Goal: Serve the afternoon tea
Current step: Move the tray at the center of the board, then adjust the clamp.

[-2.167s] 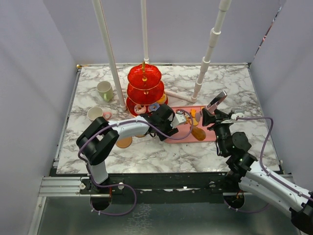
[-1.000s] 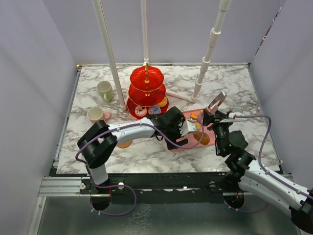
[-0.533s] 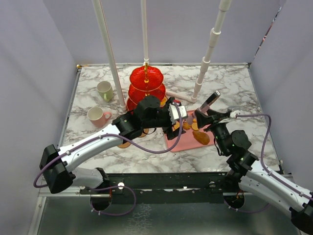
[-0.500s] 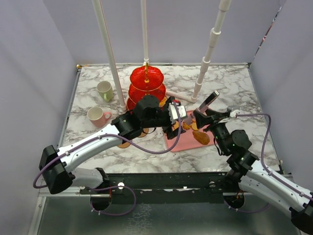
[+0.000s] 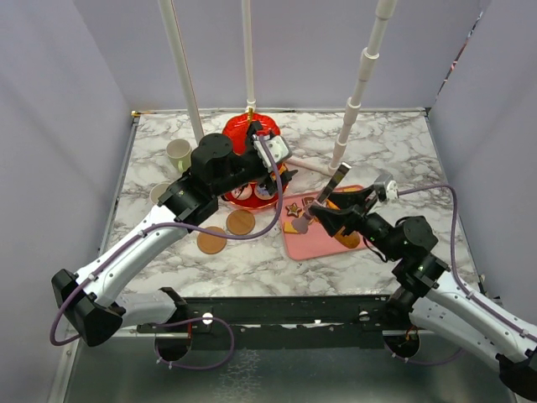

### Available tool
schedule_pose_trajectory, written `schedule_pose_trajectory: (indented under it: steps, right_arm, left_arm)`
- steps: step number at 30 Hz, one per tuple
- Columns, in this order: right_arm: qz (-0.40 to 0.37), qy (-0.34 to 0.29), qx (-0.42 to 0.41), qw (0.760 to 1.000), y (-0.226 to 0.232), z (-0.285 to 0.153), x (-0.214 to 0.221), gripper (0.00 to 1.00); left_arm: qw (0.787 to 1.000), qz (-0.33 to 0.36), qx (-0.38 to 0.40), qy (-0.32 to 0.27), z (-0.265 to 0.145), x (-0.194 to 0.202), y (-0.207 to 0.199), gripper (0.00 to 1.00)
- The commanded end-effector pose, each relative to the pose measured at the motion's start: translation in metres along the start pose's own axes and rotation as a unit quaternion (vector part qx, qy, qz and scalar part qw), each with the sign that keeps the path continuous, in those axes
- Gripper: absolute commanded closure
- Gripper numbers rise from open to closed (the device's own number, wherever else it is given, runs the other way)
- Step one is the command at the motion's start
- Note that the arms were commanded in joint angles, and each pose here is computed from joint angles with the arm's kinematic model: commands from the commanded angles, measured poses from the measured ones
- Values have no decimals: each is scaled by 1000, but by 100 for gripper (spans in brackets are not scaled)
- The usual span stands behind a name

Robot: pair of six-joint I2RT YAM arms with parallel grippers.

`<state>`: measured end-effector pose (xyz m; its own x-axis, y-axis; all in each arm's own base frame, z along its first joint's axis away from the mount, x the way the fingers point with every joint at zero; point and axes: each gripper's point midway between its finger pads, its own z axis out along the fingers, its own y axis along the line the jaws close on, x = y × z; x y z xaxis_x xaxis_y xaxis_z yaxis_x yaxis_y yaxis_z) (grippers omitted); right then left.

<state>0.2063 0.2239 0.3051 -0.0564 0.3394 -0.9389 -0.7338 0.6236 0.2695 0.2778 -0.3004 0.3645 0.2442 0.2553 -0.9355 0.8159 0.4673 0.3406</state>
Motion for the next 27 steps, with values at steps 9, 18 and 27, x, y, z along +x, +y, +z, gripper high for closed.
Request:
schedule_pose_trajectory:
  steps: [9, 18, 27]
  right_arm:
    - [-5, 61, -109, 992, 41, 37, 1, 37]
    - [-4, 72, -126, 989, 45, 52, 8, 38]
    - [-32, 22, -72, 997, 26, 48, -15, 38]
  left_arm:
    - [1000, 7, 11, -17, 21, -20, -11, 11]
    - [998, 8, 46, -36, 20, -30, -25, 11]
    - [999, 5, -6, -37, 0, -50, -1, 1]
